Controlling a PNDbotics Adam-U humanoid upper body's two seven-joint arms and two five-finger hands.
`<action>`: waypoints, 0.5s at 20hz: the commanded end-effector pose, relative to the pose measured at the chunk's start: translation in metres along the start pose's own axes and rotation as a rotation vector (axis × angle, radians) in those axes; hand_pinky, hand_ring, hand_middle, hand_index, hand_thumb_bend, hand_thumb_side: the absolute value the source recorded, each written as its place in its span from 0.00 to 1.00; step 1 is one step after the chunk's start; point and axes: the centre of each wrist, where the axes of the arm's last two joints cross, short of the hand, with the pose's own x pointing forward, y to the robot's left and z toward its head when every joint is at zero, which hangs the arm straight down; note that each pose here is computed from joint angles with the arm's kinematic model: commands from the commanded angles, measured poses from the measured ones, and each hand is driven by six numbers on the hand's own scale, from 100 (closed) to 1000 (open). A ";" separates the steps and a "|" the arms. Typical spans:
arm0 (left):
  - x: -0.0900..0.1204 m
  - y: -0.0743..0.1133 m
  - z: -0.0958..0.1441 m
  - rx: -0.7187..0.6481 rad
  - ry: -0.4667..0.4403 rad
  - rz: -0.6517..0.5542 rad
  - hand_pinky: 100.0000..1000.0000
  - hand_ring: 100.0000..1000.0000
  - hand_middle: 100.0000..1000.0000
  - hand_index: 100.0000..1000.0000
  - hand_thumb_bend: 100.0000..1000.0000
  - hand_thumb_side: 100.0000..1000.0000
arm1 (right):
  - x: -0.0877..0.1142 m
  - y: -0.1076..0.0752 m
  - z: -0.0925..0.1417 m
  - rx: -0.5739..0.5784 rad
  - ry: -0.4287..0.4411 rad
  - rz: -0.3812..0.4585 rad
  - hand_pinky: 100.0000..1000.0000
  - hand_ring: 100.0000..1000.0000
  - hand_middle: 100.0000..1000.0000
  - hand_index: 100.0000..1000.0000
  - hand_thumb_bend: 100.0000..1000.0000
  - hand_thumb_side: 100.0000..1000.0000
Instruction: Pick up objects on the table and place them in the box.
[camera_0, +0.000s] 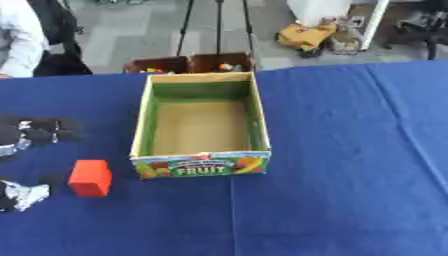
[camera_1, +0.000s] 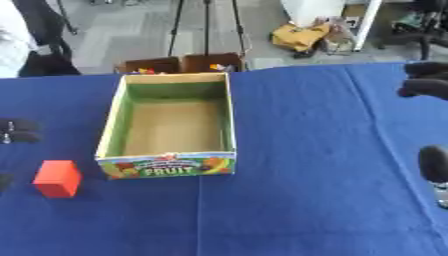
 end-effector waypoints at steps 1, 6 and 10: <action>-0.006 0.005 0.002 -0.022 -0.003 -0.018 0.76 0.95 1.00 1.00 0.17 1.00 | 0.001 -0.007 -0.006 0.001 -0.028 0.009 0.63 0.73 0.51 0.73 0.25 1.00; -0.010 -0.001 -0.002 -0.024 0.023 -0.010 0.76 0.95 1.00 1.00 0.15 1.00 | 0.001 -0.006 -0.006 0.000 -0.029 0.007 0.63 0.73 0.50 0.73 0.25 1.00; -0.013 -0.007 -0.006 -0.066 0.020 -0.006 0.76 0.95 1.00 1.00 0.00 0.90 | 0.001 -0.006 -0.006 -0.001 -0.028 0.007 0.62 0.73 0.50 0.73 0.25 1.00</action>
